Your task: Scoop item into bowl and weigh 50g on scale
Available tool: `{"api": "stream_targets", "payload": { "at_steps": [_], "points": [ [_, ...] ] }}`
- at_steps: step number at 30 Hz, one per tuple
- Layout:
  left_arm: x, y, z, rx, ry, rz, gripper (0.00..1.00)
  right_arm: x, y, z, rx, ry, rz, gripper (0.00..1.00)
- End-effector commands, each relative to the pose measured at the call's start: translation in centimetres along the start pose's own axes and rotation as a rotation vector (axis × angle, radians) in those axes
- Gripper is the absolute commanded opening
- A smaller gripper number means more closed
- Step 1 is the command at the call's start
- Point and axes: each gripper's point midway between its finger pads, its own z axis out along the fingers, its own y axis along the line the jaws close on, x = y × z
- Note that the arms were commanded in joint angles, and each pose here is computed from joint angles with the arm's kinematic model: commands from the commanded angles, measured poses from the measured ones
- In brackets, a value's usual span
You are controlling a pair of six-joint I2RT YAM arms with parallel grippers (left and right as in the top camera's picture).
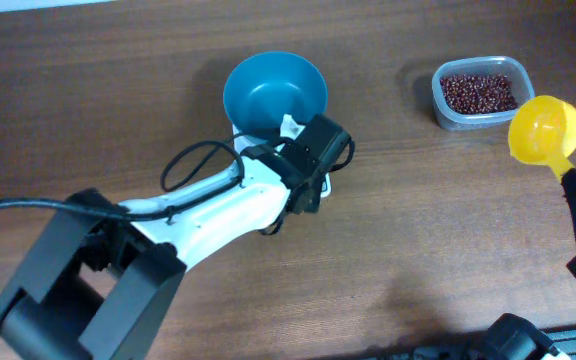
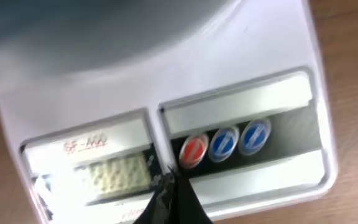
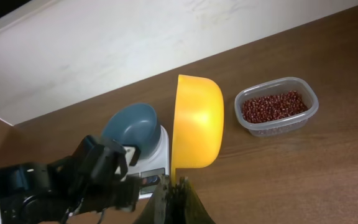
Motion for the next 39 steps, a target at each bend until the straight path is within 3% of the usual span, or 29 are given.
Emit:
{"api": "stream_targets", "payload": {
  "at_steps": [1, 4, 7, 10, 15, 19, 22, 24, 26, 31, 39],
  "points": [
    [-2.0, 0.3, -5.1, 0.048, -0.065, -0.01, 0.0, -0.6, -0.2, -0.4, 0.006, -0.026, 0.005, 0.04],
    [-3.6, 1.1, -9.8, 0.094, -0.161, -0.042, 0.0, -0.8, -0.3, -0.4, 0.014, -0.033, 0.006, 0.04],
    [-6.4, 4.0, -16.1, 0.069, -0.365, -0.115, 0.02, -1.1, -0.7, -0.5, 0.038, -0.053, 0.008, 0.04],
    [-8.3, 8.3, -21.0, -0.059, -0.554, -0.211, 0.26, -1.5, -1.1, -0.5, 0.059, -0.074, 0.011, 0.04],
    [-8.8, 16.0, -27.0, -0.344, -0.763, -0.393, 0.48, -2.2, -1.0, -0.5, 0.063, -0.103, 0.022, 0.04],
    [-8.6, 18.8, -26.2, -0.384, -0.725, -0.437, 0.67, -2.4, -1.3, -0.5, 0.085, -0.117, 0.023, 0.04],
    [-9.1, 15.7, -23.6, -0.157, -0.601, -0.165, 0.7, -2.7, -1.2, -0.5, 0.082, -0.127, 0.027, 0.04],
    [-8.6, 12.6, -22.6, 0.043, -0.539, 0.062, 0.86, -2.8, -1.2, -0.5, 0.079, -0.131, 0.03, 0.04],
    [-7.6, 11.2, -22.4, 0.186, -0.488, 0.158, 0.99, -2.9, -1.4, -0.5, 0.092, -0.139, 0.031, 0.04],
    [-5.9, 12.0, -23.4, 0.272, -0.403, 0.18, 0.99, -3.2, -1.3, -0.4, 0.094, -0.152, 0.036, 0.04],
    [-4.8, 13.3, -22.9, 0.218, -0.341, 0.164, 0.99, -3.5, -0.5, 1.9, 0.106, -0.185, 0.048, 0.04]
  ]
}}
